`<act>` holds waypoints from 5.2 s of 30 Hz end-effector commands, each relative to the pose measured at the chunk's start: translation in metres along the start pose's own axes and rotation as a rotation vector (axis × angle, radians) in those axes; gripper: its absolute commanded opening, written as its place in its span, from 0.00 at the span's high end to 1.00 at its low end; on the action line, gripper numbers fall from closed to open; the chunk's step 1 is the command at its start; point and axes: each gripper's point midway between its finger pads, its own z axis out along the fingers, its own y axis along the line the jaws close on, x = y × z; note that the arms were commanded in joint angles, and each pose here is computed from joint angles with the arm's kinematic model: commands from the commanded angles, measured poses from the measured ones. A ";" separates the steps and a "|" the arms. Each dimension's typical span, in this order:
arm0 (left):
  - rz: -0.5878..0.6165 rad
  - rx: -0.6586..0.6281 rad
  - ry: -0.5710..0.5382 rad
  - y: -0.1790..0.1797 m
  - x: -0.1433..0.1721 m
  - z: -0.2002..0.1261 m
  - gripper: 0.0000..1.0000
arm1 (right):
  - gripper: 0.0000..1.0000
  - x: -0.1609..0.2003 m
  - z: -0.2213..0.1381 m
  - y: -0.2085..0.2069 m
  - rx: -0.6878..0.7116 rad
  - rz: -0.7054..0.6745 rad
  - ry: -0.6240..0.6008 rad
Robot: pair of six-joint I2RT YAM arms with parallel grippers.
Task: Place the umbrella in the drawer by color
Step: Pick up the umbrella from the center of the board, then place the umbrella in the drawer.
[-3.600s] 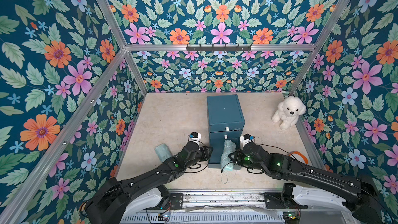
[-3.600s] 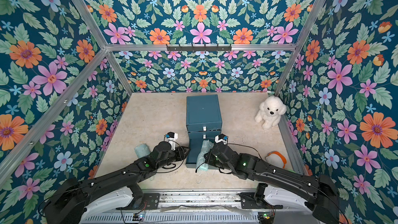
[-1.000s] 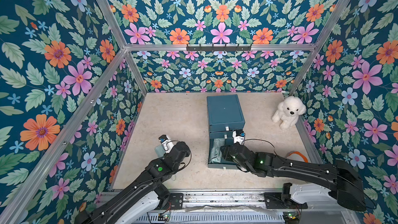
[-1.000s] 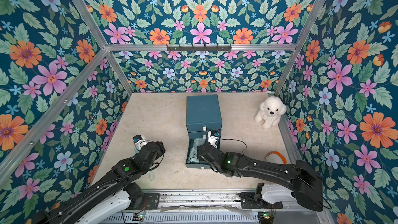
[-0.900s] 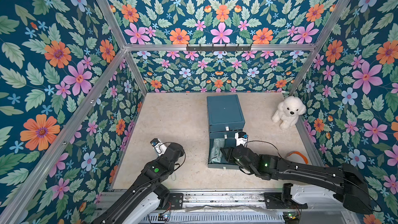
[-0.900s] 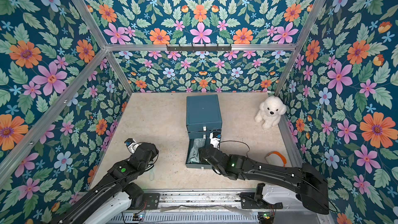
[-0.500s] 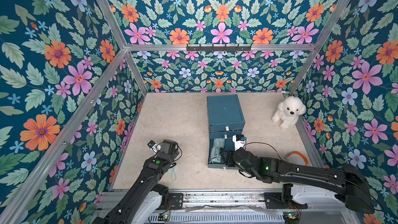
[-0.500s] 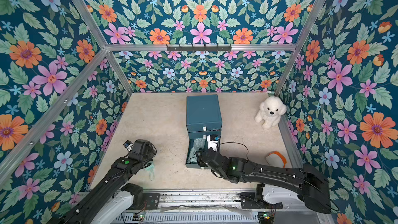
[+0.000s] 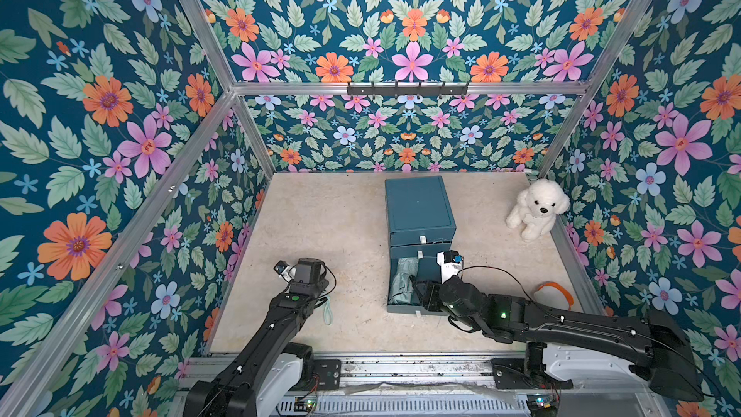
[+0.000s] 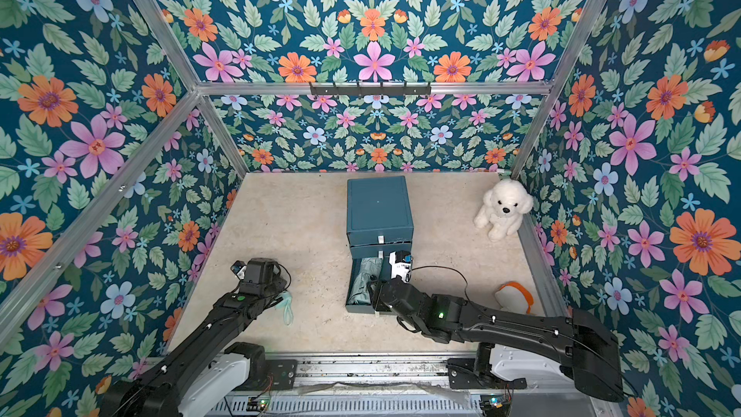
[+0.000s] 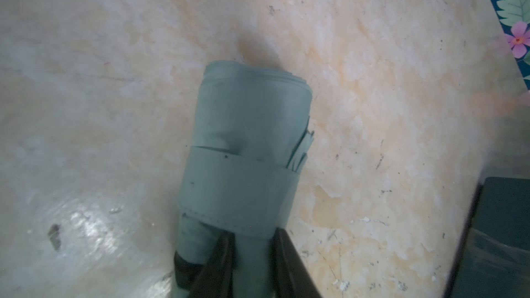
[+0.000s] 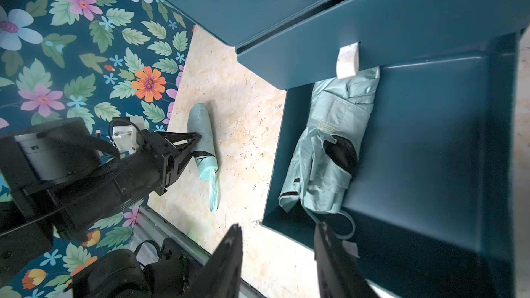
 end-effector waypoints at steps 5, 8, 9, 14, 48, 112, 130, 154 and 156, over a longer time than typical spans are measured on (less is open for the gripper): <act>0.054 0.015 0.120 0.003 0.022 -0.006 0.97 | 0.54 -0.006 0.000 0.016 -0.041 0.008 -0.010; 0.068 0.064 0.131 -0.008 0.022 -0.010 1.00 | 0.54 -0.006 0.001 0.024 -0.070 0.013 -0.002; 0.071 0.083 0.135 -0.012 0.022 -0.012 1.00 | 0.54 -0.006 0.001 0.026 -0.079 0.016 0.000; 0.084 0.265 0.137 -0.046 0.018 -0.033 1.00 | 0.52 -0.008 -0.001 0.048 -0.164 0.038 0.014; 0.341 1.210 0.190 -0.204 0.028 -0.246 1.00 | 0.57 -0.045 0.028 0.141 -0.285 -0.038 0.053; 0.518 0.743 0.350 -0.161 0.142 -0.075 0.52 | 1.00 0.010 0.029 -0.034 -0.219 0.529 0.201; 0.563 0.711 0.347 -0.156 0.149 -0.071 0.55 | 0.99 0.015 0.050 -0.065 -0.052 0.422 0.205; 0.575 0.701 0.340 -0.154 0.150 -0.071 0.56 | 0.71 0.002 0.023 -0.064 0.301 0.045 0.135; 0.577 0.702 0.338 -0.155 0.149 -0.072 0.56 | 0.83 0.006 0.028 -0.059 0.298 0.016 0.152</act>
